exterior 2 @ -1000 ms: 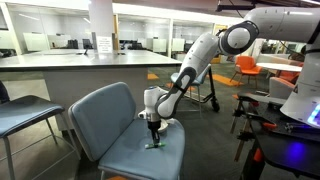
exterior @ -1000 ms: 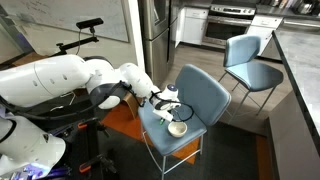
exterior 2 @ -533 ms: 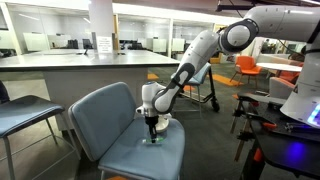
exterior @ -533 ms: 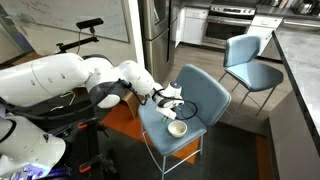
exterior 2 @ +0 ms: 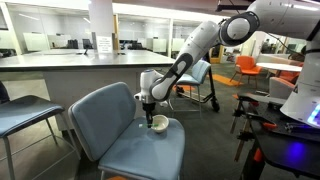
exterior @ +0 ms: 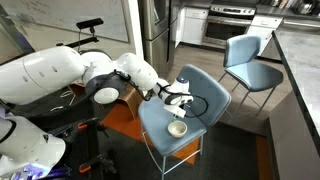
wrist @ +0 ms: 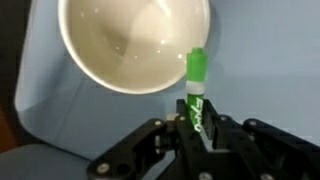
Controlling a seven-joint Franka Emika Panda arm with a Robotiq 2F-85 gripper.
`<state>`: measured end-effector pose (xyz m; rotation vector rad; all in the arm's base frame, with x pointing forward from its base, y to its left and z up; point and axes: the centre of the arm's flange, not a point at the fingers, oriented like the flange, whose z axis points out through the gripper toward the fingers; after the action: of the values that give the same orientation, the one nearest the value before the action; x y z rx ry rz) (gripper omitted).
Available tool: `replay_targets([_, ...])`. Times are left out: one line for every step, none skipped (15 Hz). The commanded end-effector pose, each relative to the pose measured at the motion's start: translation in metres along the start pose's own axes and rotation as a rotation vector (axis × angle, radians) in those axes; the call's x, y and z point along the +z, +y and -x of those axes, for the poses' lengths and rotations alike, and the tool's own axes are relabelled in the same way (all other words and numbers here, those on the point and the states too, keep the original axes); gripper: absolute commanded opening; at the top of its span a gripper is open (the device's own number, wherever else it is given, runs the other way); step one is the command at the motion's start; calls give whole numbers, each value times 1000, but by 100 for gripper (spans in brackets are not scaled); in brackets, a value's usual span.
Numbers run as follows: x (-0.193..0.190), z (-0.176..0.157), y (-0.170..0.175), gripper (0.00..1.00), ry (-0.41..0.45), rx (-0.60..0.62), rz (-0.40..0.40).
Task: Pick up the green marker from the seat and put it in the white bowl
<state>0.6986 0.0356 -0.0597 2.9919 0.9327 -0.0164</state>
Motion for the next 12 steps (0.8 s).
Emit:
replay_targets([-12,11,16,5,-23,4,40])
replay_targets([-12,13,26,5,-21,11,46])
replay_targets([-13,16,33,5,-21,21,54])
replay_targets([-14,20,40,5,-21,31,60])
replay_targets([-16,25,46,5,-19,38,59])
replay_targets([-17,30,50,5,-19,46,62])
replay_targets([-17,35,54,5,-16,49,59])
replay_targets([-17,38,58,5,-15,54,58])
replay_targets([-17,41,61,5,-12,60,53])
replay_targets([-17,43,63,5,-11,62,51])
replay_targets([-17,44,65,5,-9,63,49])
replay_targets([-17,44,66,8,-8,64,49])
